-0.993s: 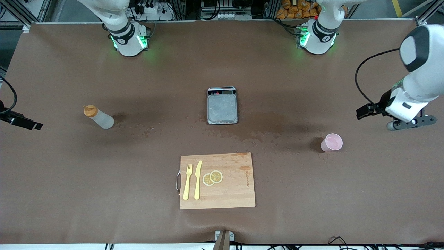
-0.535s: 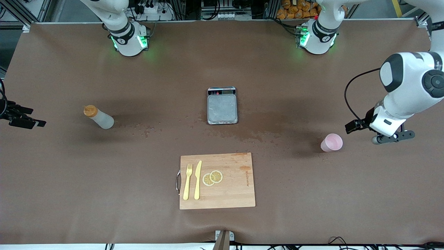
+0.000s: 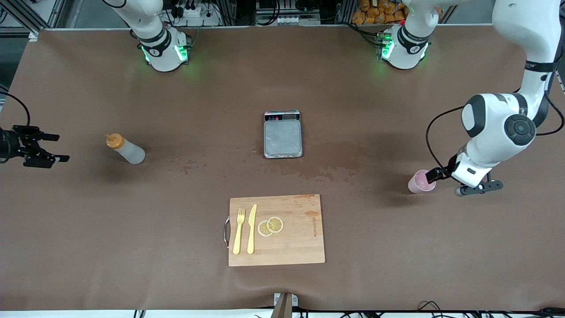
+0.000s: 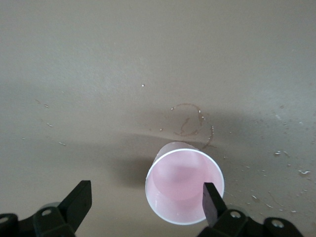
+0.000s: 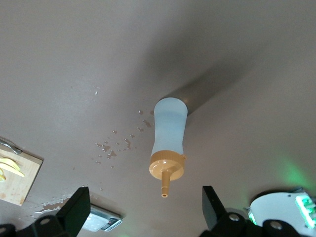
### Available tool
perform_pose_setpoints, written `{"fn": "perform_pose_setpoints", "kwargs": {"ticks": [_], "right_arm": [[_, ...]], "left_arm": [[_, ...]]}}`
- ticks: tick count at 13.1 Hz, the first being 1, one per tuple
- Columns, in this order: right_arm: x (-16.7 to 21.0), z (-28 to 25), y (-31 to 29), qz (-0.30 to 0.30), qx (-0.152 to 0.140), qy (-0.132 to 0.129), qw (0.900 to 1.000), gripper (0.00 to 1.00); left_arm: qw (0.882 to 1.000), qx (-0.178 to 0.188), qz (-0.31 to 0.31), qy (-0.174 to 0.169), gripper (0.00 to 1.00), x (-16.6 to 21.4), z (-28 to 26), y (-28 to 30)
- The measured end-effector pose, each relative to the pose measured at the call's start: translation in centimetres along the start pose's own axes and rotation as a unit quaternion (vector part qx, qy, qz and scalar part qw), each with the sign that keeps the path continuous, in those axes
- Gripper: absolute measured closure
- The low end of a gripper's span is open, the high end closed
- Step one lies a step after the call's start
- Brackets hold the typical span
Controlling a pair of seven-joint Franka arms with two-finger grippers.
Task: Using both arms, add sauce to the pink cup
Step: 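Grasp the pink cup with the left gripper while the right gripper grasps the bottle, then carry the pink cup onto the scale with the left gripper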
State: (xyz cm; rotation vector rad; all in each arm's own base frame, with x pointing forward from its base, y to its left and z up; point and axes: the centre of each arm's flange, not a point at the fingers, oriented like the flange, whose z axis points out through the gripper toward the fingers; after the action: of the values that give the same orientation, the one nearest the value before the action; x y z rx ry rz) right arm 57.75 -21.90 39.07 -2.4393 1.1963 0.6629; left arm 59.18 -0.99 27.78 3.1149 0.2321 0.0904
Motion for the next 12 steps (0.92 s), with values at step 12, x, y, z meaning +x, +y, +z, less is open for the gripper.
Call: {"fn": "perform_pose_setpoints", "kwargs": {"ticks": [12], "right_arm": [[10.4, 12.7, 7.1, 0.113, 0.105, -0.227, 0.962, 0.0]], "left_arm": [[0.999, 0.004, -0.014, -0.032, 0.41, -1.5, 3.4, -0.5]]}}
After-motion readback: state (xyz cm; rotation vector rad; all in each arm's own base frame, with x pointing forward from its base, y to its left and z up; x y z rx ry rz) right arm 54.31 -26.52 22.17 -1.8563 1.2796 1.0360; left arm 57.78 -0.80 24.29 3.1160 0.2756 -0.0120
